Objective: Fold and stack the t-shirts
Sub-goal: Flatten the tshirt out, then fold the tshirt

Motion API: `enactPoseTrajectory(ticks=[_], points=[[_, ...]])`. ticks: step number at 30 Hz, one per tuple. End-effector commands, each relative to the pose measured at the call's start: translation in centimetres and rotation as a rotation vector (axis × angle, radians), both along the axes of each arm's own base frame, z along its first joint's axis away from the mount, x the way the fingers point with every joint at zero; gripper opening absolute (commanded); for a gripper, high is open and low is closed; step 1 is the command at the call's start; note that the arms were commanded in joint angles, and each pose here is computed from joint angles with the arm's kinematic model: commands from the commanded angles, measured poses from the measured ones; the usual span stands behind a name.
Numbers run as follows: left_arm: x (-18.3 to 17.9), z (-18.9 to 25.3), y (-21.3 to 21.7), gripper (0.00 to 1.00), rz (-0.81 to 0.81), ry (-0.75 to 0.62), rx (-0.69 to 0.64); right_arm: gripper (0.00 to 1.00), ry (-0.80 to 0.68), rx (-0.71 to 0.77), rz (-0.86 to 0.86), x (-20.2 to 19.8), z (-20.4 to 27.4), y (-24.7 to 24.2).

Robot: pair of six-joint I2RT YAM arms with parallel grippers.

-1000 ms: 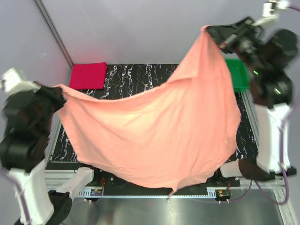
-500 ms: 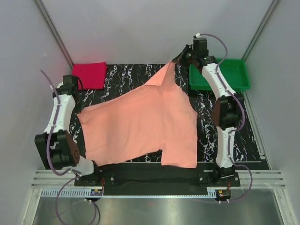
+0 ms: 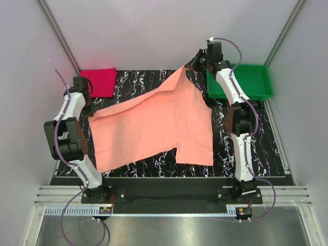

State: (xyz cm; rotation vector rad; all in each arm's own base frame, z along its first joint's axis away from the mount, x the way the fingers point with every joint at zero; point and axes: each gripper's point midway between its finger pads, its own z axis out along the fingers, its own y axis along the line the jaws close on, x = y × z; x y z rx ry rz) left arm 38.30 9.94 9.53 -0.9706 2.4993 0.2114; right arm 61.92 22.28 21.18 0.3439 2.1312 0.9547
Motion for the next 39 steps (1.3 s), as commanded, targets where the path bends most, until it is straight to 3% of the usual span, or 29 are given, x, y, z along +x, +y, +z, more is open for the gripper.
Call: enactPoseTrajectory(ticks=[1,10,16,26,39], points=[[1.1,1.8,0.2,0.00,-0.030,-0.064,0.009,0.00,-0.046,0.011,0.020,-0.8,2.8,-0.4],[-2.4,0.8,-0.1,0.00,-0.049,0.012,0.021,0.00,0.065,-0.065,-0.016,-5.0,3.0,-3.9],[-2.9,0.4,0.0,0.00,-0.074,0.042,0.028,0.00,0.134,-0.103,-0.013,-7.4,2.3,-5.3],[-3.5,-0.5,-0.4,0.01,-0.092,0.085,0.007,0.00,0.272,-0.145,0.035,-10.9,-2.2,-5.8],[-4.4,-2.4,-0.4,0.00,-0.070,0.143,0.001,0.00,0.335,-0.224,0.041,-11.9,-5.6,-6.8]])
